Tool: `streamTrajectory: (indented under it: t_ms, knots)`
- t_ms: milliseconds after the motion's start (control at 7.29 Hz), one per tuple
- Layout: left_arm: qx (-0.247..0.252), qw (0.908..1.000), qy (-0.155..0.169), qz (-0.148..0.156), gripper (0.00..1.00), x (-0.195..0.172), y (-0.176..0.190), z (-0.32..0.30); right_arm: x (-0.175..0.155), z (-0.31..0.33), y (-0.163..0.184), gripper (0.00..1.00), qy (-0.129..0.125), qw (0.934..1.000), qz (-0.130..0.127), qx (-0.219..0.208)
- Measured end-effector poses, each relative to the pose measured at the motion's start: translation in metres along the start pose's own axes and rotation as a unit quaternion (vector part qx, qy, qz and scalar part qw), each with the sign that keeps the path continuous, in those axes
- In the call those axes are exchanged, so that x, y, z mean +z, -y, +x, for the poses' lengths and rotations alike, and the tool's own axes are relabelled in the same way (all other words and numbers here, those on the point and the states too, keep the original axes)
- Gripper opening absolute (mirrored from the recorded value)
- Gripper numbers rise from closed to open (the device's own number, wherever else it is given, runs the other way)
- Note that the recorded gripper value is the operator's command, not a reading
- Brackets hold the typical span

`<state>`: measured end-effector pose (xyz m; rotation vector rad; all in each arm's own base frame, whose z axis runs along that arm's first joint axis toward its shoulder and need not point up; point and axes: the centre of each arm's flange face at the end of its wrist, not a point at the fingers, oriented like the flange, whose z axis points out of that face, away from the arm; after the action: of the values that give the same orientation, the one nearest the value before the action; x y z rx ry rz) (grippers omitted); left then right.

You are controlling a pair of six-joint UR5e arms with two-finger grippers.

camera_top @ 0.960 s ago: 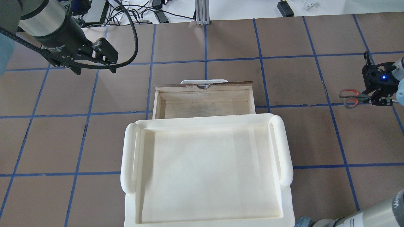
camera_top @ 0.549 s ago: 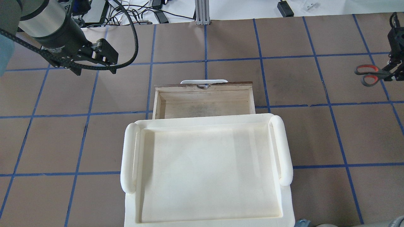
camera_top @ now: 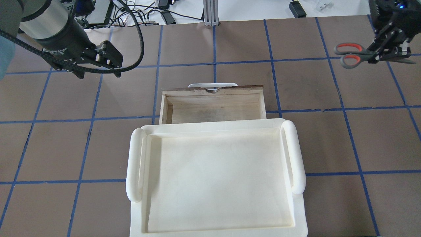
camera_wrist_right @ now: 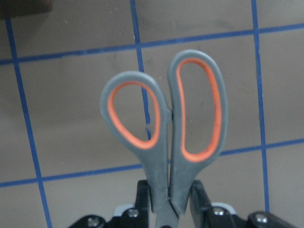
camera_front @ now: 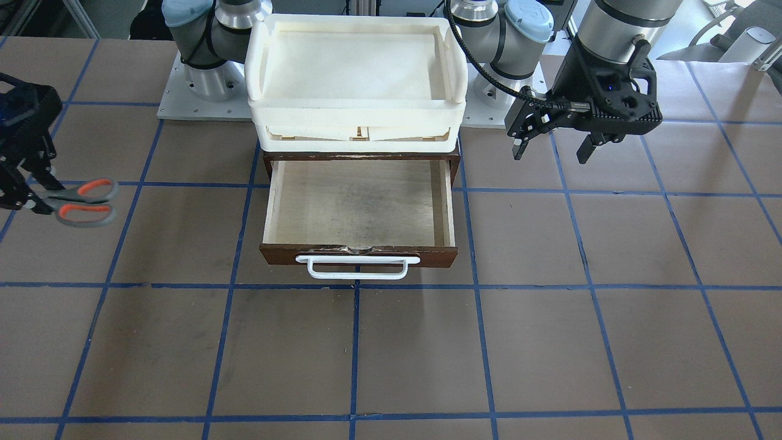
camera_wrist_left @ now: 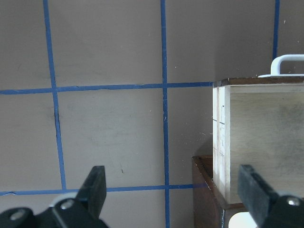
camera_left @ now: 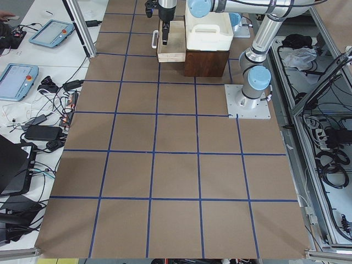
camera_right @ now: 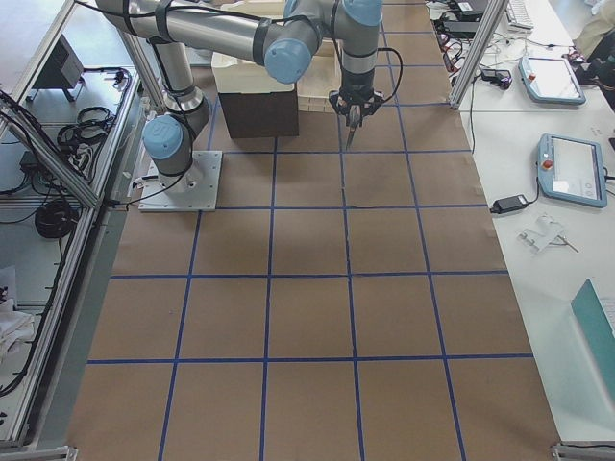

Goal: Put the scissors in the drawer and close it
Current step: 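Lift the scissors with the right gripper and carry toward the drawer, then lower the scissors into the open drawer and open the right gripper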

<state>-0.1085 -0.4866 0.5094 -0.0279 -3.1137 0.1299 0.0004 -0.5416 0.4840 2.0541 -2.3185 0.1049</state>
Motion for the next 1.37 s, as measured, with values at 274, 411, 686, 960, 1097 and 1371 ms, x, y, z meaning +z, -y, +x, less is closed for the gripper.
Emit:
streamTrajectory:
  t_ms: [274, 411, 686, 960, 1097, 1371]
  knots:
    - [0.0, 1.0, 0.0, 0.001, 1.0, 0.0, 0.0, 0.0, 0.001, -0.02, 0.107, 0.0, -0.001, 1.0, 0.007, -0.002]
    - [0.0, 1.0, 0.0, 0.0, 1.0, 0.0, 0.0, 0.0, 0.008, -0.032, 0.157, 0.0, 0.002, 0.9999, 0.009, -0.008]
    - [-0.001, 1.0, 0.001, 0.0, 1.0, 0.0, 0.0, -0.001, 0.039, -0.048, 0.253, 0.0, 0.008, 0.9999, -0.005, -0.01]
    - [-0.002, 1.0, 0.002, 0.001, 1.0, -0.001, 0.0, -0.002, 0.082, -0.06, 0.332, 0.0, 0.018, 0.9995, -0.016, -0.019]
    - [-0.002, 1.0, 0.002, 0.001, 1.0, -0.001, 0.0, -0.002, 0.102, -0.069, 0.36, 0.0, 0.025, 0.9991, -0.02, -0.029]
    - [-0.002, 1.0, 0.002, 0.001, 1.0, -0.001, 0.0, -0.002, 0.131, -0.082, 0.386, 0.0, 0.041, 0.9976, -0.031, -0.046]
